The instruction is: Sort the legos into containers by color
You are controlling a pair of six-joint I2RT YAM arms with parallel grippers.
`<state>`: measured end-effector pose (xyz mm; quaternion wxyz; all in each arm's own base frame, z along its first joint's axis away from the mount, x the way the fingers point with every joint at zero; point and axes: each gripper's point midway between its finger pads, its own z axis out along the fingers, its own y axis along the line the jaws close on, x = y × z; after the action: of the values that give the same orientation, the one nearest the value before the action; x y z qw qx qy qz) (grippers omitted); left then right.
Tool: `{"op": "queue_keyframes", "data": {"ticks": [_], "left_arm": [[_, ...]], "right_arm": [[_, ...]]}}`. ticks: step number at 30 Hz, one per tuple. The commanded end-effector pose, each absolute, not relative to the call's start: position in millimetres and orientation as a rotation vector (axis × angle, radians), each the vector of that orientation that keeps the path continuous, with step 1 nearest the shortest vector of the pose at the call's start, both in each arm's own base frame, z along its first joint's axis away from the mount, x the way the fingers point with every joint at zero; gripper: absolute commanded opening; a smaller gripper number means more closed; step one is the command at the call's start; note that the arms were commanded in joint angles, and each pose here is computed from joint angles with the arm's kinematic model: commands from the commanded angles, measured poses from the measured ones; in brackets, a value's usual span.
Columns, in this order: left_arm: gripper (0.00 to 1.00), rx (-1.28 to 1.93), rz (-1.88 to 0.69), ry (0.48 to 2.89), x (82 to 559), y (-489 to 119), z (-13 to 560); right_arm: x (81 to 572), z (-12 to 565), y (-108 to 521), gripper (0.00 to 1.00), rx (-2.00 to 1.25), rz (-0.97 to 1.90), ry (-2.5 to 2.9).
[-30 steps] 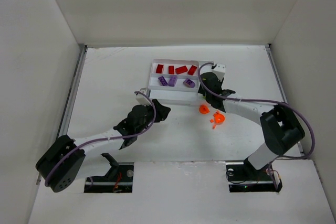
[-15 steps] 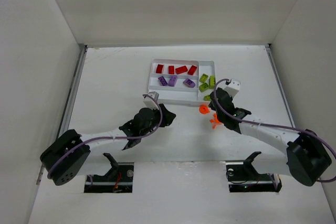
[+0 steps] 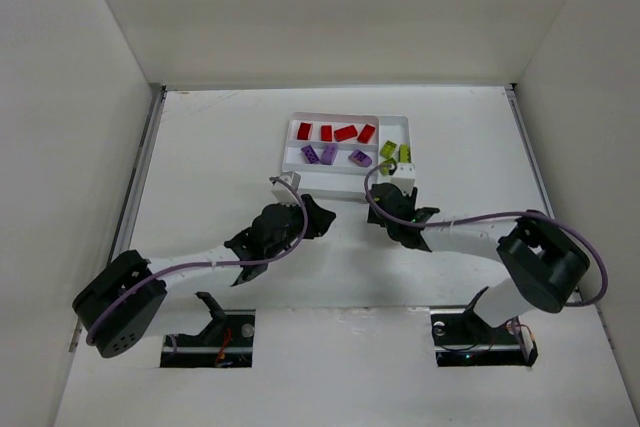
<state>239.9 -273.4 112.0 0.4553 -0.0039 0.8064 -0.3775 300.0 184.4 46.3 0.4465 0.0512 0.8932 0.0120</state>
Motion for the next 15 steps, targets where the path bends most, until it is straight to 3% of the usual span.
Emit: {"op": "queue_keyframes", "data": {"ticks": [1, 8, 15], "left_arm": [[0.34, -0.011, -0.960, 1.908, 245, -276, 133], [0.34, -0.008, -0.966, 1.915, 246, -278, 131], [0.35, -0.021, -0.963, 1.918, 247, -275, 130]], "right_arm": [[320, 63, 188, 0.66, 0.173, 0.003, 2.136], [326, 43, 190, 0.66, 0.167, -0.041, 2.171], [319, 34, 210, 0.41, 0.106, -0.021, 2.189]]}}
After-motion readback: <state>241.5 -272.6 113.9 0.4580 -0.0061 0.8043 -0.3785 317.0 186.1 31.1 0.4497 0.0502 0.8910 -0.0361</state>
